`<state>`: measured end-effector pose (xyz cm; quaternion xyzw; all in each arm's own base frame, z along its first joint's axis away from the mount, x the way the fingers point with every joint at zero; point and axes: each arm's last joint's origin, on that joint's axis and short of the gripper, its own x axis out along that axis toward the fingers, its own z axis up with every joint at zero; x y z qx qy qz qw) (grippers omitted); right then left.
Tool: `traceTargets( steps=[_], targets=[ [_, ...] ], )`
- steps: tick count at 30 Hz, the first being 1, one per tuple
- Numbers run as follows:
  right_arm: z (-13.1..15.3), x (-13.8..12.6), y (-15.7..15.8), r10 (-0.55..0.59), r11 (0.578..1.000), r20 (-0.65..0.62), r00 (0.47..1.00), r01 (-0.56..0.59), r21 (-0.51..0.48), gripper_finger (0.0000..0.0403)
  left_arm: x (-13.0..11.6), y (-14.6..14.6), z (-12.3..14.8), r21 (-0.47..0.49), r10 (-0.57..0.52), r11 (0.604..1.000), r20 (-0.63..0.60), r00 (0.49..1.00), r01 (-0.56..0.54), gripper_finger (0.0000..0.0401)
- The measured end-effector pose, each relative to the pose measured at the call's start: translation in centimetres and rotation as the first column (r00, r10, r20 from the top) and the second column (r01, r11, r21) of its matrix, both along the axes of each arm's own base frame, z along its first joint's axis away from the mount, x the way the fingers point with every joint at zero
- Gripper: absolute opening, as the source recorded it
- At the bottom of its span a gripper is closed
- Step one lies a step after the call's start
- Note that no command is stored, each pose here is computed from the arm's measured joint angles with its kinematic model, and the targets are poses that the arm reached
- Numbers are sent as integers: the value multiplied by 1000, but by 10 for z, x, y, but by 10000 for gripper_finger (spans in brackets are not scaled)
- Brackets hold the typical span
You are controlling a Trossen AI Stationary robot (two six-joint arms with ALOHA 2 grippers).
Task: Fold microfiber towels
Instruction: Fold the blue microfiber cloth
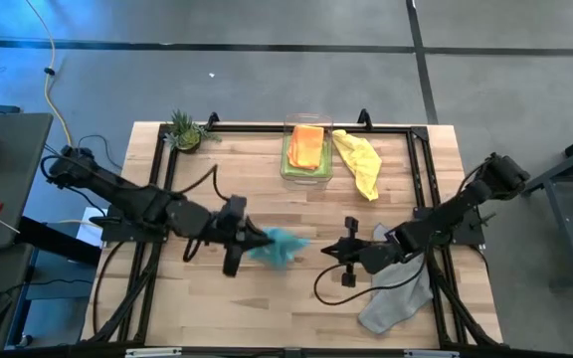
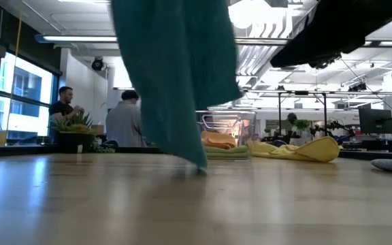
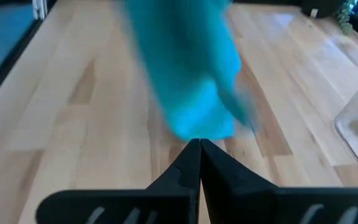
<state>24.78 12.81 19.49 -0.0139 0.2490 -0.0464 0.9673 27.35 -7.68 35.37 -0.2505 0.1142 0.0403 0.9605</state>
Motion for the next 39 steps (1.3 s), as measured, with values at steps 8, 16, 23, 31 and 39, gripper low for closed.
traceTargets(
  steps=[8,16,23,31,39],
  targets=[
    [14,-9,-5,9,1000,10,1000,-9,13,0,9,-30,24,8,-102,995,27,994,102,0],
    [16,-12,-7,17,997,-12,1000,-16,72,0,-11,-4,-7,116,136,987,-278,951,-107,0],
    [12,-10,-11,-20,994,-35,999,23,102,4,-27,14,-64,164,225,972,-449,865,-167,0],
    [-17,19,-21,-37,962,-86,996,59,266,78,-37,22,-96,227,278,956,-515,811,-184,0],
    [-60,50,-29,-67,934,-105,992,100,342,150,-37,21,-96,246,275,954,-510,815,-168,0]
  ],
)
